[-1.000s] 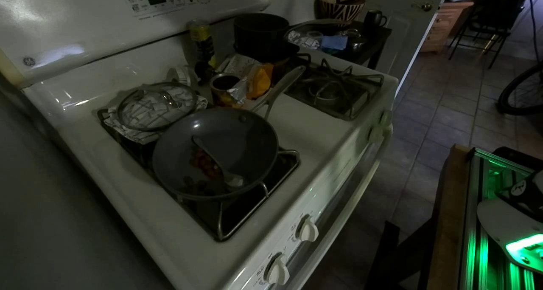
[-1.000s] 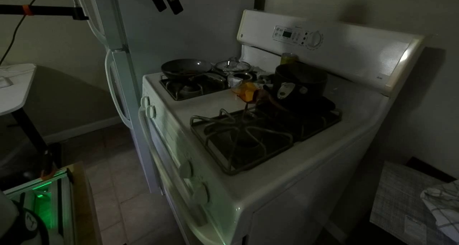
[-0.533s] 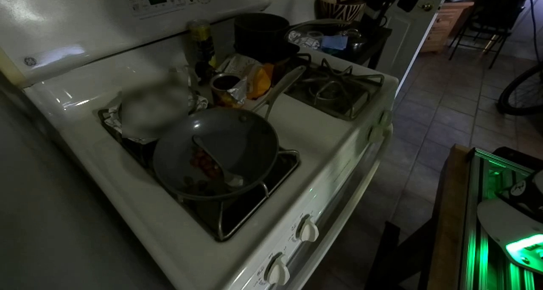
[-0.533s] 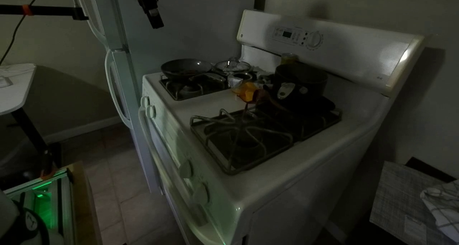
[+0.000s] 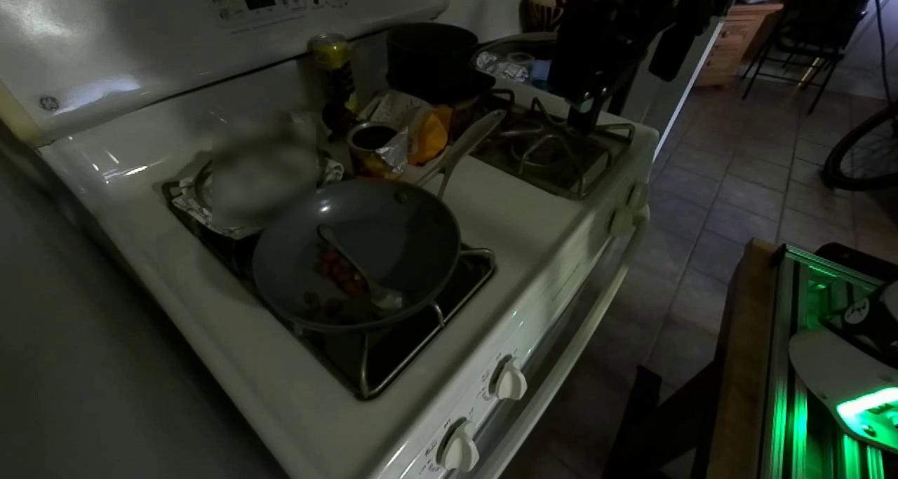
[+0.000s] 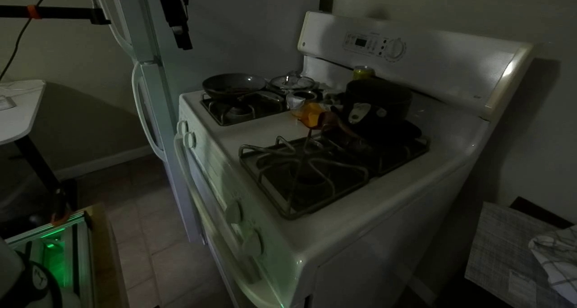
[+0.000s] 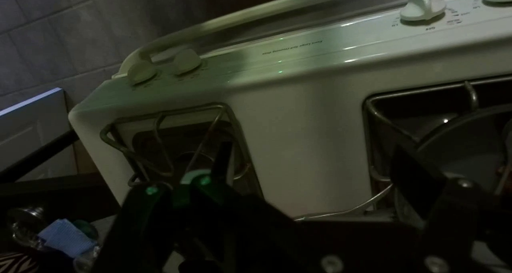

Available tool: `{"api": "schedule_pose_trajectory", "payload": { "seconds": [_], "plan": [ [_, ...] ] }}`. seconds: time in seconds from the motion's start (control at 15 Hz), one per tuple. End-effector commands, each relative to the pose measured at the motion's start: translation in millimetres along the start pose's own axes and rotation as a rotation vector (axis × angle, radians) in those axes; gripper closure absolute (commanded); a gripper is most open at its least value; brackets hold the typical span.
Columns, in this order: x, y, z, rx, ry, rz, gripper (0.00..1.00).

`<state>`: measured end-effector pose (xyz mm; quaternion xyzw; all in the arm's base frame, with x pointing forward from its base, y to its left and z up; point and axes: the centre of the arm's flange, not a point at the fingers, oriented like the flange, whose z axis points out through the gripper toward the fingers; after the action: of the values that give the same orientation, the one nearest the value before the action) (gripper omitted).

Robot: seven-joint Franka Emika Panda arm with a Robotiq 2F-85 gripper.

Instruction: Pick up the spoon from the gray pan on the left and place it in the black pot to the right

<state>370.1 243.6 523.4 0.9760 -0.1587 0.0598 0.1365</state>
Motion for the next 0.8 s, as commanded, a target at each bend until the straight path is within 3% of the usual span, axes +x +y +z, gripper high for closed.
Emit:
{"api": "schedule_pose_trajectory", "payload": {
  "seconds": [0.0, 0.33, 0.73],
  "plan": [
    [0.3, 1.5, -1.6, 0.003, 0.002, 0.003, 0.00],
    [8.1, -2.2, 5.4, 0.063, -0.005, -0.012, 0.00],
    [37.7, -27.3, 19.0, 0.256, 0.020, -0.119, 0.00]
  ]
}}
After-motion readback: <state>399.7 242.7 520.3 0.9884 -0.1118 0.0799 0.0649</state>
